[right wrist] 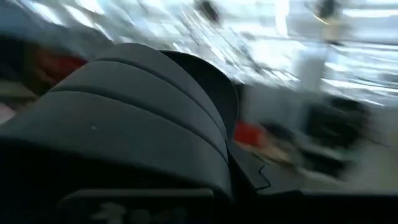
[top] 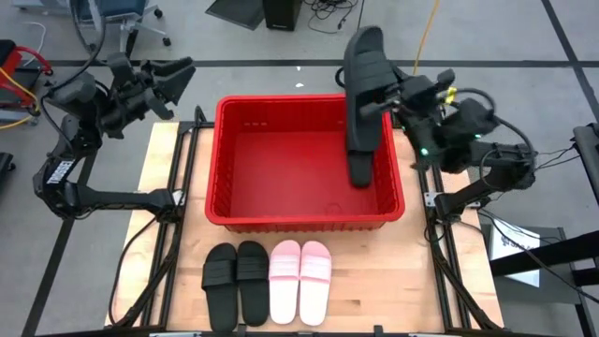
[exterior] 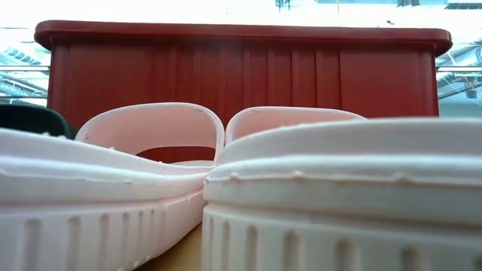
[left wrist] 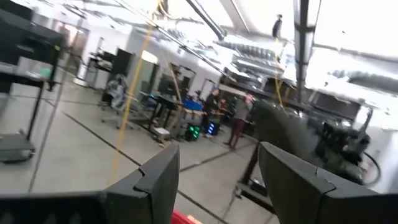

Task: Pick and place slides into bin
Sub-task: Put the black slide into the red container

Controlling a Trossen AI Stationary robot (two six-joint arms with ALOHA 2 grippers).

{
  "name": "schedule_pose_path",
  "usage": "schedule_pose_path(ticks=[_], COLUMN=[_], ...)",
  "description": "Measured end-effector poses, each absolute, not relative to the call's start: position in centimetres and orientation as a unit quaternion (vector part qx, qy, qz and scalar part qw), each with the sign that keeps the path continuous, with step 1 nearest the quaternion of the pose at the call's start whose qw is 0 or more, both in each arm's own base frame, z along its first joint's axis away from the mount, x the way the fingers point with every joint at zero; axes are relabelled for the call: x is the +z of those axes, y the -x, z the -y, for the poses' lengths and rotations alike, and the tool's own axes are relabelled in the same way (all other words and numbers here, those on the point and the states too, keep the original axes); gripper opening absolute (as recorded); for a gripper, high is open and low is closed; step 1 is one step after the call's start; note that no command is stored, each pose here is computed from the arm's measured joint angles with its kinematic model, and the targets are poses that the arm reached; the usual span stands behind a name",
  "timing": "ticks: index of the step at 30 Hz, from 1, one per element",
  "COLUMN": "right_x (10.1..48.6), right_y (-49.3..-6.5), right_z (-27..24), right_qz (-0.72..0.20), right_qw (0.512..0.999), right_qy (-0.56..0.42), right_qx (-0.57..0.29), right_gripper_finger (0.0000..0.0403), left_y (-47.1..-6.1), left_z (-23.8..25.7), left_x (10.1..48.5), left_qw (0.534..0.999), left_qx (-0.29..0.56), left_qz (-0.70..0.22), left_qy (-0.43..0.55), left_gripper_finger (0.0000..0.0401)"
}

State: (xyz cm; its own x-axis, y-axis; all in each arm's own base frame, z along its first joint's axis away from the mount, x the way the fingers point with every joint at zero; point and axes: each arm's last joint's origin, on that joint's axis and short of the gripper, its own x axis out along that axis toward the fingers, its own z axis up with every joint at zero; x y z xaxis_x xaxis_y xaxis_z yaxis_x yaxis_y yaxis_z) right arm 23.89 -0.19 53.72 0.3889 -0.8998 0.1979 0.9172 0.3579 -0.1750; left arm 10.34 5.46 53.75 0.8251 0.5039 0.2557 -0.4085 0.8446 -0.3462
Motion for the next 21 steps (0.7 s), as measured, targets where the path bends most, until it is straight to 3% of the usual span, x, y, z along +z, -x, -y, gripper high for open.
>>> schedule_pose_path(ticks=[6, 10, 14, 21], right_x=[53.2, 53.2, 53.6, 56.2], right_y=[-23.4, -23.2, -22.7, -21.2], right_z=[1.0, 1.1, 1.3, 3.3], right_qz=[-0.081, -0.101, -0.077, 0.055], right_qw=[0.751, 0.741, 0.752, 0.792], right_qy=[0.139, 0.146, 0.149, 0.15], right_qx=[-0.641, -0.648, -0.638, -0.59], right_gripper_finger=[0.0004, 0.0004, 0.0004, 0.0004], left_y=[-10.1, -10.0, -10.0, -10.0], left_z=[-5.6, -5.7, -5.7, -5.7], left_x=[54.0, 54.2, 54.2, 54.2], left_qw=[0.933, 0.928, 0.925, 0.924], left_qx=[0.277, 0.287, 0.297, 0.306], left_qz=[0.191, 0.201, 0.202, 0.2], left_qy=[0.131, 0.129, 0.124, 0.115], left_gripper_finger=[0.0214, 0.0214, 0.0214, 0.0214])
